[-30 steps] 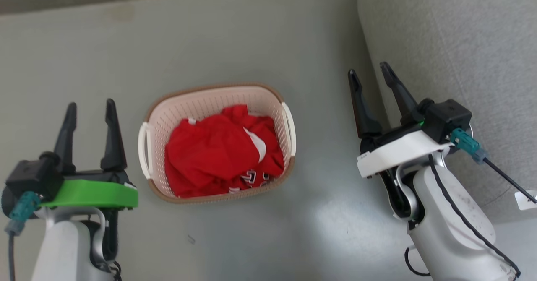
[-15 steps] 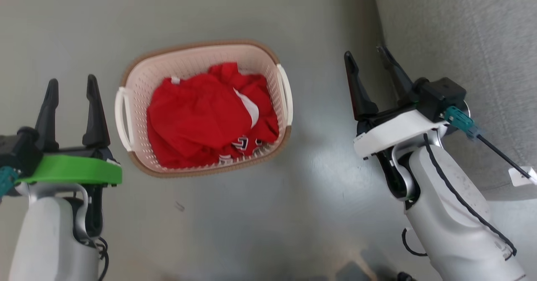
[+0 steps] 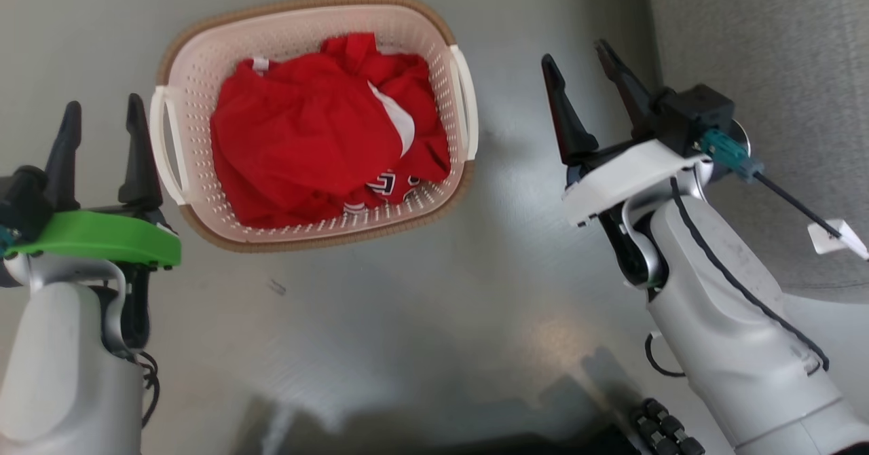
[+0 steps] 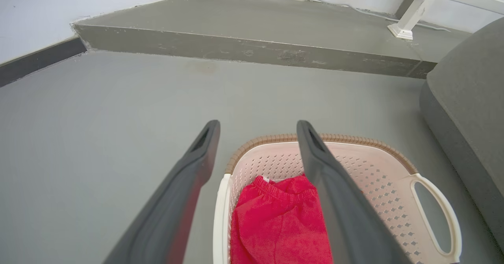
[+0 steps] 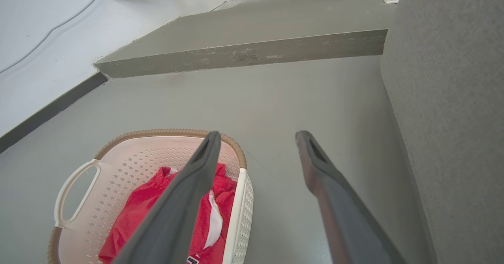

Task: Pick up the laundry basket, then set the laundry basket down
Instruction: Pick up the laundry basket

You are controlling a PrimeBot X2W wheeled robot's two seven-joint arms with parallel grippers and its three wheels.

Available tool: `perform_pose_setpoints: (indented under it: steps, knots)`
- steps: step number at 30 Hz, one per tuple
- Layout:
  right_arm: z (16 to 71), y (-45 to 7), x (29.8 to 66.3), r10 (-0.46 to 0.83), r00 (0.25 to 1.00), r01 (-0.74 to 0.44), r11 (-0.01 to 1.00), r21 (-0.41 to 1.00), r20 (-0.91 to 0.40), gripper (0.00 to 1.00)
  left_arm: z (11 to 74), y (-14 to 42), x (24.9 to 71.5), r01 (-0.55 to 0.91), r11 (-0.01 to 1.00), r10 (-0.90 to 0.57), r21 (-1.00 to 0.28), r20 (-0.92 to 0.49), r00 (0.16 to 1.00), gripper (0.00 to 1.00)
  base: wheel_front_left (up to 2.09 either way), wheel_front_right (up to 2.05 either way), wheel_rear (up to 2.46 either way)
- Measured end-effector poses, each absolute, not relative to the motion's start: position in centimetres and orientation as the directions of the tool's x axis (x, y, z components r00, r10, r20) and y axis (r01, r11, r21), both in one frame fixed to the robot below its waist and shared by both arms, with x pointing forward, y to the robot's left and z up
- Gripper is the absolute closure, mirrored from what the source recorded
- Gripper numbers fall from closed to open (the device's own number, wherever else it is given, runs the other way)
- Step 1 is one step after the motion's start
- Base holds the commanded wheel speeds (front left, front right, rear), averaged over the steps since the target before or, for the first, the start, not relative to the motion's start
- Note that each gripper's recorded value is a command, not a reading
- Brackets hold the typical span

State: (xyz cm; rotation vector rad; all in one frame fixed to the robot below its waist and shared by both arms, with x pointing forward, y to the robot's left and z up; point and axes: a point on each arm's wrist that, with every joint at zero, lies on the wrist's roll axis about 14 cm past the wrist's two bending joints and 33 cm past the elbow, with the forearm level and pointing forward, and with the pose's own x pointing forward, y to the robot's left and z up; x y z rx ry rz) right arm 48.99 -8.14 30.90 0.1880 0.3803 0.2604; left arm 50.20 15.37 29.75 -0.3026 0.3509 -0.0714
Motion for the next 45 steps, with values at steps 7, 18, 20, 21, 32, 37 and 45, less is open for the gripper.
perform_pose_setpoints:
  steps: [7, 18, 20, 21, 32, 37, 45]
  knots:
    - [27.4, -7.0, 49.0, 0.320, 0.856, -0.220, 0.936, 0.273, -0.407, 0.00, 25.7, 16.1, 50.0, -0.014, 0.958, -0.113, -0.285, -0.426, 0.897, 0.00, 0.00, 0.00, 0.00]
    - [22.6, -5.7, 48.7, 0.358, 0.788, -0.224, 0.924, 0.309, -0.501, 0.00, 20.6, 17.0, 49.5, -0.072, 0.957, -0.099, -0.279, -0.553, 0.827, 0.00, 0.00, 0.00, 0.00]
    - [21.5, -5.3, 48.8, 0.370, 0.771, -0.228, 0.920, 0.318, -0.518, 0.00, 19.5, 17.0, 49.3, -0.077, 0.958, -0.101, -0.275, -0.578, 0.810, 0.00, 0.00, 0.00, 0.00]
    - [21.3, -5.1, 48.9, 0.376, 0.767, -0.232, 0.918, 0.322, -0.520, 0.00, 19.3, 17.0, 49.3, -0.073, 0.958, -0.106, -0.276, -0.584, 0.805, 0.00, 0.00, 0.00, 0.00]
    - [17.7, -3.9, 48.5, 0.409, 0.704, -0.236, 0.906, 0.351, -0.581, 0.00, 16.1, 16.3, 49.1, -0.071, 0.959, -0.131, -0.276, -0.646, 0.752, 0.00, 0.00, 0.00, 0.00]
    - [16.5, -3.4, 48.7, 0.423, 0.685, -0.243, 0.900, 0.362, -0.593, 0.00, 14.7, 15.8, 48.7, -0.057, 0.960, -0.149, -0.274, -0.674, 0.724, 0.00, 0.00, 0.00, 0.00]
    - [14.8, -2.7, 48.4, 0.443, 0.649, -0.230, 0.889, 0.395, -0.619, 0.00, 13.0, 14.3, 48.1, -0.037, 0.956, -0.188, -0.291, -0.704, 0.685, 0.00, 0.00, 0.00, 0.00]
